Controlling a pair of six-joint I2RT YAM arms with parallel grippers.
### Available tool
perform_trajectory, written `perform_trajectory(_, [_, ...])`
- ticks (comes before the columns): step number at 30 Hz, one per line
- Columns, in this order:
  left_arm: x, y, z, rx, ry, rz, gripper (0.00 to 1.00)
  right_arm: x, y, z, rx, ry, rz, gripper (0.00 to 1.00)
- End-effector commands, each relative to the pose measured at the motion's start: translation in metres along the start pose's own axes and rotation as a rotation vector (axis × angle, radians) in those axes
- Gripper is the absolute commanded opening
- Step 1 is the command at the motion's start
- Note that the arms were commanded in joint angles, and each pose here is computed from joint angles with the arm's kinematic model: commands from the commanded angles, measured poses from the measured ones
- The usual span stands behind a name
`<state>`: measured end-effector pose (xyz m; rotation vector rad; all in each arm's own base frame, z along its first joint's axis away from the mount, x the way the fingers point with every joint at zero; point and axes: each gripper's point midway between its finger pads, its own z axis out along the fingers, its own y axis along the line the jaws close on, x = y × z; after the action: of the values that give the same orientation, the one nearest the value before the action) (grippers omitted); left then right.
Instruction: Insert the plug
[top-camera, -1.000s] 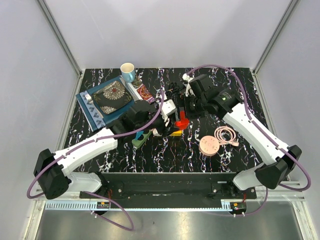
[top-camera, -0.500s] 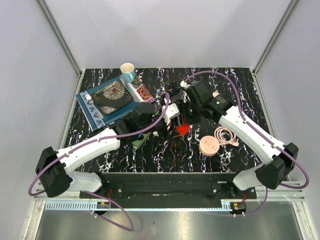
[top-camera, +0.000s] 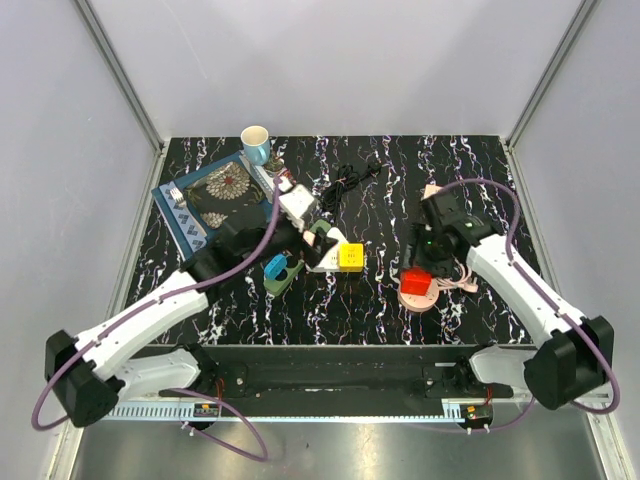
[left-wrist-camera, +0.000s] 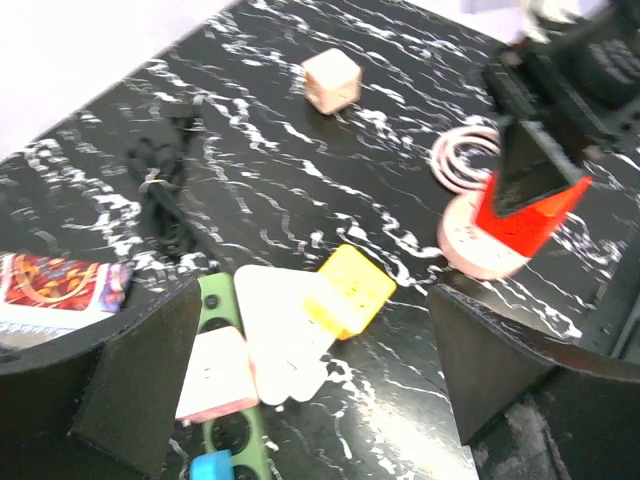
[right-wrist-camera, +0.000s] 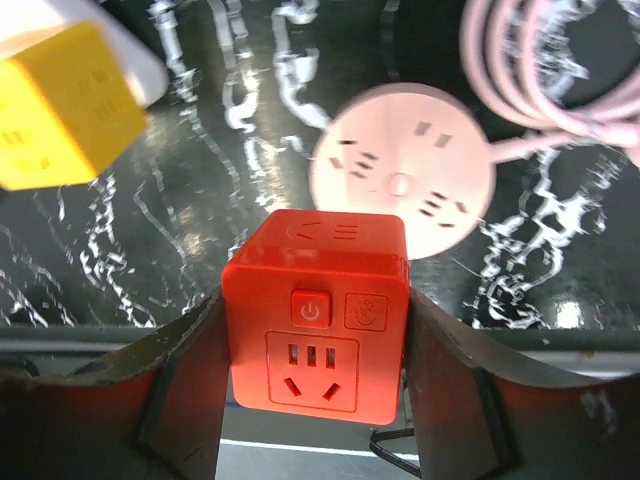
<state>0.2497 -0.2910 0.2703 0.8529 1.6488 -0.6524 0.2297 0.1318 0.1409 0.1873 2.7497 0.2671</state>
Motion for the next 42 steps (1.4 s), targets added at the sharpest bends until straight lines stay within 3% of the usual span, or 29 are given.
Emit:
perform_trajectory(1, [-0.020, 0.041, -0.020, -0.144, -0.110, -0.048, 0.99, -0.010, -0.038, -0.009, 0.058, -0.082, 0.141, 0.00])
perform_trajectory(4, [-0.013, 0.044, -0.020, -0.127, -0.093, -0.055, 0.99, -0.014, -0.064, -0.008, 0.112, -0.100, 0.217, 0.00])
perform_trajectory(9, [-0.003, 0.017, -0.003, 0.008, -0.075, -0.150, 0.99, -0.013, -0.089, -0.003, 0.149, -0.070, 0.305, 0.00])
perform_trajectory(13, [0.009, 0.016, 0.004, -0.010, -0.028, -0.146, 0.99, -0.003, -0.111, 0.001, 0.222, -0.068, 0.356, 0.00])
perform_trajectory(16, [0.019, 0.023, 0.002, -0.048, 0.010, -0.143, 0.99, 0.010, -0.121, 0.012, 0.241, 0.003, 0.390, 0.00])
perform_trajectory(21, [0.028, 0.030, -0.005, -0.093, 0.052, -0.104, 0.99, 0.026, -0.109, 0.025, 0.173, 0.093, 0.383, 0.00])
perform_trajectory(28, [0.015, 0.047, -0.018, -0.178, 0.016, -0.100, 0.99, 0.027, -0.055, 0.038, -0.018, 0.158, 0.311, 0.00])
perform_trajectory(35, [0.017, 0.065, -0.028, -0.251, 0.019, -0.054, 0.99, -0.008, 0.009, 0.047, -0.124, 0.086, 0.146, 0.00])
perform_trajectory(39, [0.022, 0.077, -0.033, -0.307, 0.015, -0.046, 0.99, -0.019, 0.011, 0.042, -0.127, 0.050, 0.058, 0.00])
perform_trajectory(42, [0.023, 0.079, -0.034, -0.316, 0.016, -0.044, 0.99, -0.012, -0.008, 0.029, -0.037, 0.047, 0.053, 0.00])
